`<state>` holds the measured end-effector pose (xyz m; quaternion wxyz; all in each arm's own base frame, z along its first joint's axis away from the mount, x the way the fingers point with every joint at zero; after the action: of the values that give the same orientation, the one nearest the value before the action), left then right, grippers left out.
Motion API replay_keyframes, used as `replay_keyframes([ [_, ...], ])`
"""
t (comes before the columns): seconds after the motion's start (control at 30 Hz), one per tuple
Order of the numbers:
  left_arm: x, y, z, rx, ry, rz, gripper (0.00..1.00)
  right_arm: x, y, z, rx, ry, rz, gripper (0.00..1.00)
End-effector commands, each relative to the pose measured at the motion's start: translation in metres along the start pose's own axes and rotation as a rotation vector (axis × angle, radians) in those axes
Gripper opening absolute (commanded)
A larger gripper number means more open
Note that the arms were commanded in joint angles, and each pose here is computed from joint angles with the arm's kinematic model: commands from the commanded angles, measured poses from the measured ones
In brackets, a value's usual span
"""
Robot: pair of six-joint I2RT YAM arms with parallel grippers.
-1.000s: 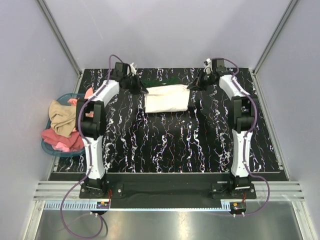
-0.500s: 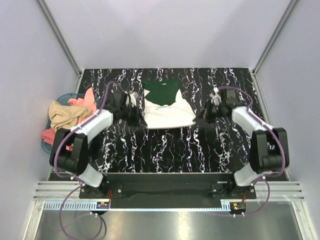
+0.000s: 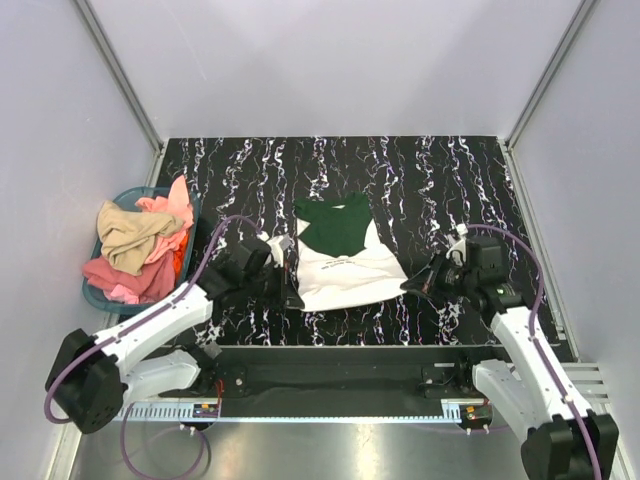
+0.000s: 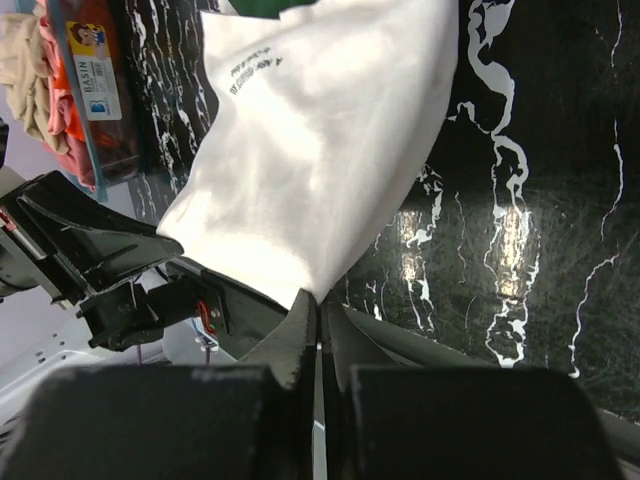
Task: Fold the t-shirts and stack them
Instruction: Fold the tshirt
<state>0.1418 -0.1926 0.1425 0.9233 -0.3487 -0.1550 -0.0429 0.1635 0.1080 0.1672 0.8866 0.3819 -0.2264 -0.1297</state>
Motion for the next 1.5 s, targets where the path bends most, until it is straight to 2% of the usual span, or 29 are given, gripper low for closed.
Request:
replay_keyframes([
  [0.0, 0.003, -0.012, 0.01, -0.012, -0.084, 0.032, 0.0, 0.0, 0.005, 0.01, -0.035, -0.045, -0.044, 0.0],
  [0.2, 0.02, -0.024, 0.015, 0.018, -0.09, -0.016, 0.0, 0.025, 0.019, 0.012, -0.052, -0.074, 0.033, 0.0],
  [0.33, 0.06, -0.041, 0.022, 0.044, -0.122, -0.057, 0.0, 0.063, 0.041, 0.007, -0.054, -0.094, 0.089, 0.0],
  [0.5, 0.12, -0.033, 0.023, 0.096, -0.146, -0.054, 0.0, 0.113, 0.072, -0.009, 0.003, -0.082, 0.17, 0.0],
  [0.53, 0.139, -0.042, 0.031, 0.082, -0.173, -0.065, 0.0, 0.132, 0.079, -0.019, 0.008, -0.07, 0.178, 0.0],
  [0.63, 0.186, -0.035, 0.034, 0.091, -0.219, -0.062, 0.0, 0.17, 0.096, -0.045, 0.083, -0.031, 0.232, 0.02],
  [0.7, 0.213, -0.016, 0.025, 0.101, -0.213, -0.017, 0.0, 0.2, 0.117, -0.054, 0.142, -0.044, 0.28, 0.03],
  [0.73, 0.233, -0.018, 0.029, 0.092, -0.246, -0.029, 0.0, 0.211, 0.105, -0.08, 0.122, -0.01, 0.259, 0.02],
  [0.77, 0.247, 0.001, 0.015, 0.101, -0.219, 0.01, 0.0, 0.221, 0.105, -0.09, 0.126, -0.011, 0.257, 0.03],
  [0.8, 0.259, 0.008, 0.011, 0.102, -0.223, 0.016, 0.0, 0.241, 0.121, -0.092, 0.174, -0.038, 0.29, 0.03],
  [0.83, 0.28, 0.006, 0.013, 0.091, -0.26, 0.0, 0.0, 0.248, 0.104, -0.124, 0.172, 0.018, 0.255, 0.04],
  [0.87, 0.292, 0.028, -0.006, 0.097, -0.228, 0.034, 0.0, 0.255, 0.103, -0.137, 0.2, 0.037, 0.249, 0.05],
  [0.9, 0.315, 0.025, -0.004, 0.071, -0.269, 0.008, 0.0, 0.273, 0.122, -0.139, 0.28, 0.02, 0.284, 0.06],
  [0.93, 0.329, 0.038, -0.007, 0.07, -0.281, 0.015, 0.0, 0.277, 0.099, -0.175, 0.269, 0.071, 0.215, 0.06],
  [0.97, 0.336, 0.057, -0.032, 0.054, -0.24, 0.045, 0.0, 0.284, 0.097, -0.187, 0.288, 0.079, 0.205, 0.09],
  [1.03, 0.375, 0.059, -0.033, 0.025, -0.319, 0.008, 0.12, 0.304, 0.084, -0.225, 0.319, 0.081, 0.174, 0.13],
  [1.07, 0.381, 0.087, -0.058, 0.039, -0.294, 0.042, 0.12, 0.312, 0.077, -0.236, 0.322, 0.076, 0.153, 0.15],
  [1.1, 0.401, 0.081, -0.052, -0.001, -0.342, 0.016, 0.12, 0.329, 0.093, -0.232, 0.37, 0.028, 0.189, 0.18],
  [1.13, 0.409, 0.089, -0.057, -0.016, -0.353, 0.051, 0.12, 0.327, 0.064, -0.263, 0.357, 0.064, 0.115, 0.19],
  [1.17, 0.412, 0.111, -0.071, -0.027, -0.34, 0.087, 0.13, 0.333, 0.06, -0.268, 0.373, 0.057, 0.107, 0.2],
  [1.2, 0.42, 0.115, -0.069, -0.041, -0.362, 0.089, 0.22, 0.345, 0.051, -0.272, 0.388, 0.015, 0.111, 0.31],
  [1.27, 0.429, 0.127, -0.067, -0.069, -0.409, 0.09, 0.25, 0.359, 0.04, -0.271, 0.383, -0.027, 0.065, 0.51],
  [1.3, 0.431, 0.131, -0.065, -0.08, -0.422, 0.09, 0.25, 0.366, 0.024, -0.272, 0.368, -0.051, 0.045, 0.56],
  [1.33, 0.428, 0.14, -0.069, -0.086, -0.429, 0.105, 0.25, 0.372, 0.025, -0.264, 0.369, -0.068, 0.051, 0.59],
  [1.37, 0.431, 0.139, -0.055, -0.086, -0.46, 0.102, 0.26, 0.374, 0.023, -0.259, 0.363, -0.076, 0.058, 0.6],
  [1.4, 0.421, 0.147, -0.06, -0.076, -0.443, 0.12, 0.28, 0.367, 0.006, -0.267, 0.329, -0.061, 0.033, 0.62],
  [1.47, 0.424, 0.142, -0.045, -0.064, -0.488, 0.086, 0.36, 0.372, 0.02, -0.246, 0.331, -0.091, 0.109, 0.64],
])
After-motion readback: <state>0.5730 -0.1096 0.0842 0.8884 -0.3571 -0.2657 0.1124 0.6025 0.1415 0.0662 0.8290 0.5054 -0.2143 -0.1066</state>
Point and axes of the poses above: each gripper's point midway between its finger pads, its own z axis back along the fingers, its own y axis along the line the jaws close on, x = y × z, the point moved 6 cm from there along z, back along the fingers, and after that the axes turned 1 degree about z, right-handed, at the moved point
